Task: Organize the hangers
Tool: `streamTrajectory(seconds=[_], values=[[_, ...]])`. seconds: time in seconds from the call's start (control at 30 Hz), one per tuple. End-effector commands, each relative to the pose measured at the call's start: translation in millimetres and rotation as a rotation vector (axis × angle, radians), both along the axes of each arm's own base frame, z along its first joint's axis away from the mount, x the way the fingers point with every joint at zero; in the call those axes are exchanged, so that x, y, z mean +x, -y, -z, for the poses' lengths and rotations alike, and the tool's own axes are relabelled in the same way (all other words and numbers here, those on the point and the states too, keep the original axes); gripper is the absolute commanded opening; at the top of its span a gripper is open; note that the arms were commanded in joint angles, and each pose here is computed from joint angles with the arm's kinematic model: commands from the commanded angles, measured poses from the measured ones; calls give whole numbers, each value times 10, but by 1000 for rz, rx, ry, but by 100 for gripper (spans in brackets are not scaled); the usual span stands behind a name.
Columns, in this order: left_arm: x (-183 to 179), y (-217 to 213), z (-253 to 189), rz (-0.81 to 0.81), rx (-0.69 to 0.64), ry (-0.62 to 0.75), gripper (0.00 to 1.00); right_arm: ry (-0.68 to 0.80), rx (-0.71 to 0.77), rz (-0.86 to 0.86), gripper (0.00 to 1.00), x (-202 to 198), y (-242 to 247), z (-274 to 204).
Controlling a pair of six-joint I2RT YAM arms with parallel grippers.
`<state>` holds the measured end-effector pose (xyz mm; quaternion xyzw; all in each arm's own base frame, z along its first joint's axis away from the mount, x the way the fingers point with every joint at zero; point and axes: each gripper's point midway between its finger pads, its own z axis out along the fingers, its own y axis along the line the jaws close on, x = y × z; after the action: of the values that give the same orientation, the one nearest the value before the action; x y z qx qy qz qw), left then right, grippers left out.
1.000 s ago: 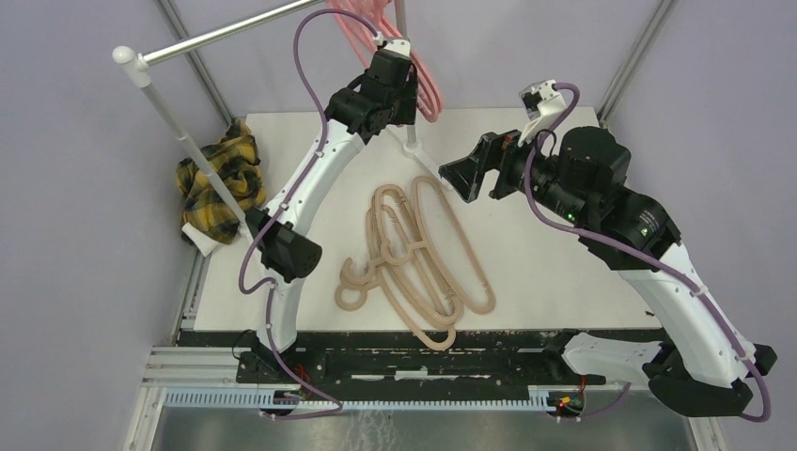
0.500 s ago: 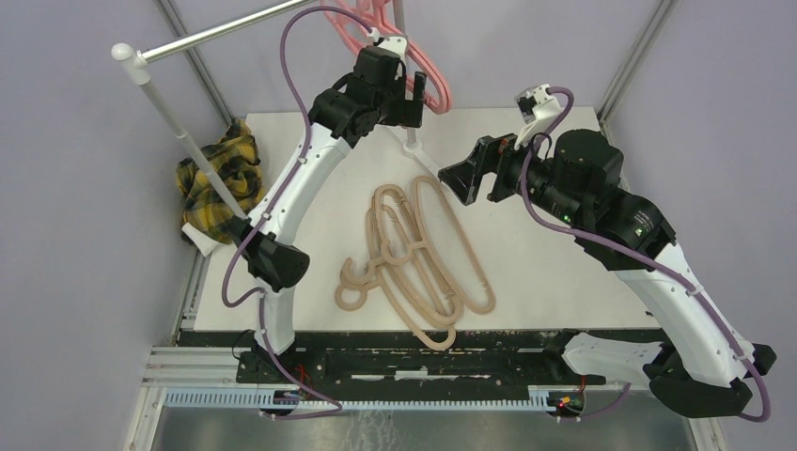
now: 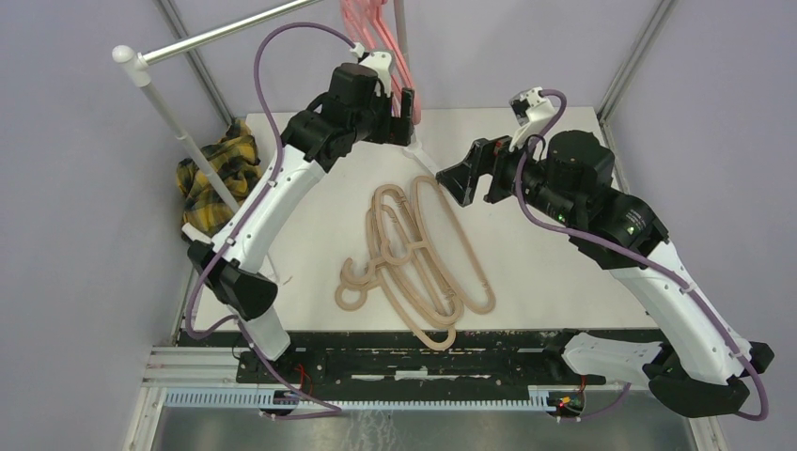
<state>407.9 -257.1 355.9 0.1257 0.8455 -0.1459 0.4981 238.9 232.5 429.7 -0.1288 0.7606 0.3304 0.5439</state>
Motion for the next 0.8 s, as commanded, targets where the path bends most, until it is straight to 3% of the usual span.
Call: streamTrajectory(seconds=[0.0, 0.17, 0.53, 0.7, 0.77], values=[[-89, -7, -80, 45, -12, 69, 99, 41, 37, 0, 100, 14, -6, -120], [-282, -19, 92, 84, -41, 42, 99, 30, 26, 1, 100, 19, -4, -48], [-1076, -379, 615, 153, -51, -36, 99, -55, -84, 12, 100, 78, -4, 471], [-1324, -597, 1102, 98, -28, -121, 99, -178, -141, -3, 99, 105, -101, 1043], [-1359, -680, 1308, 50, -19, -153, 99, -242, -162, -20, 90, 119, -184, 1362]])
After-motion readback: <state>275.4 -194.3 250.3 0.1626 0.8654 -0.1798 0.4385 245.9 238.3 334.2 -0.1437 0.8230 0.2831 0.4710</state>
